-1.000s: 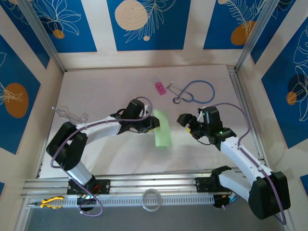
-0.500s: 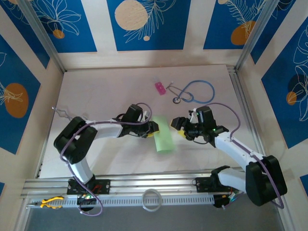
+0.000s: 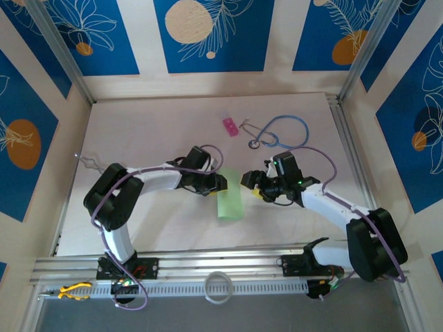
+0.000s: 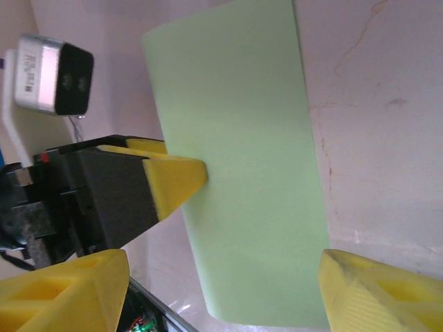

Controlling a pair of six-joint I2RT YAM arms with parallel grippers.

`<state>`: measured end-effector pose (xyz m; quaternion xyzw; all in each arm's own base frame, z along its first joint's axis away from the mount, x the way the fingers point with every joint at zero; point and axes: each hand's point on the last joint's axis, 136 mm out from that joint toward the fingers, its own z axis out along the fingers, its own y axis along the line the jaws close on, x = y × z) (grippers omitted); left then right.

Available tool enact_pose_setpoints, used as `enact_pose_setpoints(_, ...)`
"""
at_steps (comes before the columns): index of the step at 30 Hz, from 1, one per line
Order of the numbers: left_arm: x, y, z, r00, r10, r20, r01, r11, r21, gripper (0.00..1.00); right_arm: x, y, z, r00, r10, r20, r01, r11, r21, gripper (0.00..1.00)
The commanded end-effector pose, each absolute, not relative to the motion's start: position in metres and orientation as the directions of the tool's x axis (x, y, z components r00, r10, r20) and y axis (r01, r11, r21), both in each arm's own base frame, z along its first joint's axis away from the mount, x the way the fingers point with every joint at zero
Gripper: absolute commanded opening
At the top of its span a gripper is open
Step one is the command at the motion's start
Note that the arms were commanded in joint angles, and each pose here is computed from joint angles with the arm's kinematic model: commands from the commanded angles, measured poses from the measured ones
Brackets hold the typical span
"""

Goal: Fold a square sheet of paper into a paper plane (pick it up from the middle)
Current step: First fold the square sheet of paper in half at the center of the table.

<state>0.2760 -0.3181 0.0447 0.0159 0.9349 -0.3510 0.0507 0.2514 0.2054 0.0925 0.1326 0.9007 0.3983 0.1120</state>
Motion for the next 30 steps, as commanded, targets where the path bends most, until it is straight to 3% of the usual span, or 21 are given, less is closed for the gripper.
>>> enact_pose_setpoints(1,0.276,-0.306,0.036,-0.993,0.037,-0.116,0.098,0.806,-0.583,0.43,0.256,0.207,0.091,-0.943,0.311,-0.114,0.135,0.676,0.725,0.73)
enact_pose_setpoints(12,0.280,-0.295,0.046,-0.986,0.045,-0.160,0.124,0.844,-0.523,0.56,0.255,0.221,0.080,-0.955,0.287,-0.074,0.145,0.671,0.727,0.73)
enact_pose_setpoints(20,0.282,-0.273,0.047,-0.979,0.005,-0.205,0.097,0.891,-0.442,0.55,0.255,0.226,0.076,-0.958,0.279,-0.060,0.150,0.671,0.726,0.71)
enact_pose_setpoints(30,0.279,-0.274,0.031,-0.985,0.039,-0.167,0.107,0.899,-0.424,0.54,0.254,0.228,0.073,-0.958,0.281,-0.053,0.159,0.676,0.719,0.71)
